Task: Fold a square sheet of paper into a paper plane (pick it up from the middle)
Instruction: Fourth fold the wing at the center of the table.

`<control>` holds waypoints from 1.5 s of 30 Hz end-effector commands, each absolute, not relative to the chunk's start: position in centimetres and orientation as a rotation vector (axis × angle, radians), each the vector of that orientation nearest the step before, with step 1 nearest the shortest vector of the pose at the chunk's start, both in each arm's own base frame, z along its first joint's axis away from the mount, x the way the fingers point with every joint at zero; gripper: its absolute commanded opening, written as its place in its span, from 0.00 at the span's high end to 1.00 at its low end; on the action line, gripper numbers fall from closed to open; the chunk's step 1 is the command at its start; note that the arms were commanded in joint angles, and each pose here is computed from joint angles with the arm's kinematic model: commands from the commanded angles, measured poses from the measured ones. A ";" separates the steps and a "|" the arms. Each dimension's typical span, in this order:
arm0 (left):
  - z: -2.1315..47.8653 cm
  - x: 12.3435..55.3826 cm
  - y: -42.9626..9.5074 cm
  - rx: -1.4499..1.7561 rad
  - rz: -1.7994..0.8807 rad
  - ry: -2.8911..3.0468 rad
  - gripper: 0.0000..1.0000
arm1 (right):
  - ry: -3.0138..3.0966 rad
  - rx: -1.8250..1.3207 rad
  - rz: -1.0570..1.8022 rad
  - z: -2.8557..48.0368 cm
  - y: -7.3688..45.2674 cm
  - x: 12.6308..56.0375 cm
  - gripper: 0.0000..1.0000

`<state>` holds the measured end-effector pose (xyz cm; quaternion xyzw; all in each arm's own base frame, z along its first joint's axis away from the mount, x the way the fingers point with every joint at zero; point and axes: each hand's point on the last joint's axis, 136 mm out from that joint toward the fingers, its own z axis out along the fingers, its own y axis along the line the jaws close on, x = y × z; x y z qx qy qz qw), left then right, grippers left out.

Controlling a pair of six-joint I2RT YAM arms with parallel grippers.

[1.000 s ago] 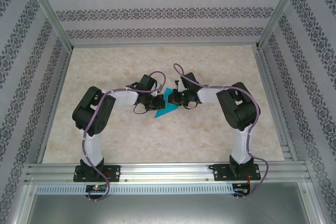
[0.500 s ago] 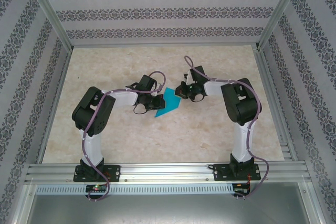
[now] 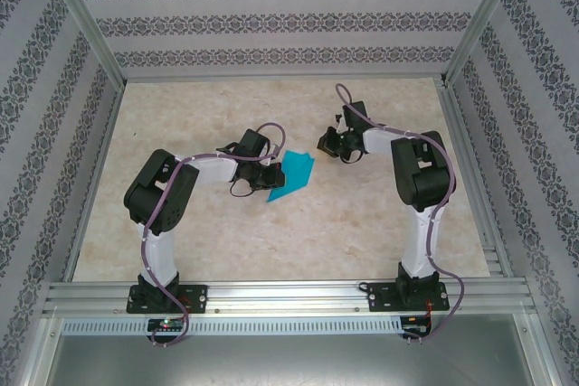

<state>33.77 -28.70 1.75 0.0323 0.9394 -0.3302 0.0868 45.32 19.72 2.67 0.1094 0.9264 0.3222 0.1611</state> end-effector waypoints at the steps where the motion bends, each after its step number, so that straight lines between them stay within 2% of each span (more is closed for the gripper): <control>1: -3.0 30.3 -25.5 0.034 -0.788 3.004 1.00 | 2.542 0.203 0.938 7.8 21.4 44.7 0.91; 8: -2.8 30.6 -25.8 0.035 -0.801 2.990 1.00 | 2.578 0.141 1.009 7.2 25.8 39.6 0.90; 17: -2.4 31.0 -26.4 0.030 -0.853 2.969 1.00 | 2.648 0.085 1.098 4.2 30.3 37.1 0.94; 25: -1.6 31.1 -26.6 0.022 -0.915 2.947 1.00 | 2.737 0.158 1.038 0.6 29.2 36.7 0.94; 29: 0.2 31.4 -27.7 0.065 -1.030 2.895 1.00 | 2.798 0.199 0.971 -1.1 28.0 36.1 0.94; 36: 5.2 31.5 -30.1 0.188 -1.265 2.762 0.85 | 2.847 0.204 0.937 -2.3 27.5 35.5 0.94; 45: 3.8 30.2 -29.3 0.159 -1.246 2.824 0.83 | 2.877 0.212 0.926 -3.1 27.5 35.2 0.94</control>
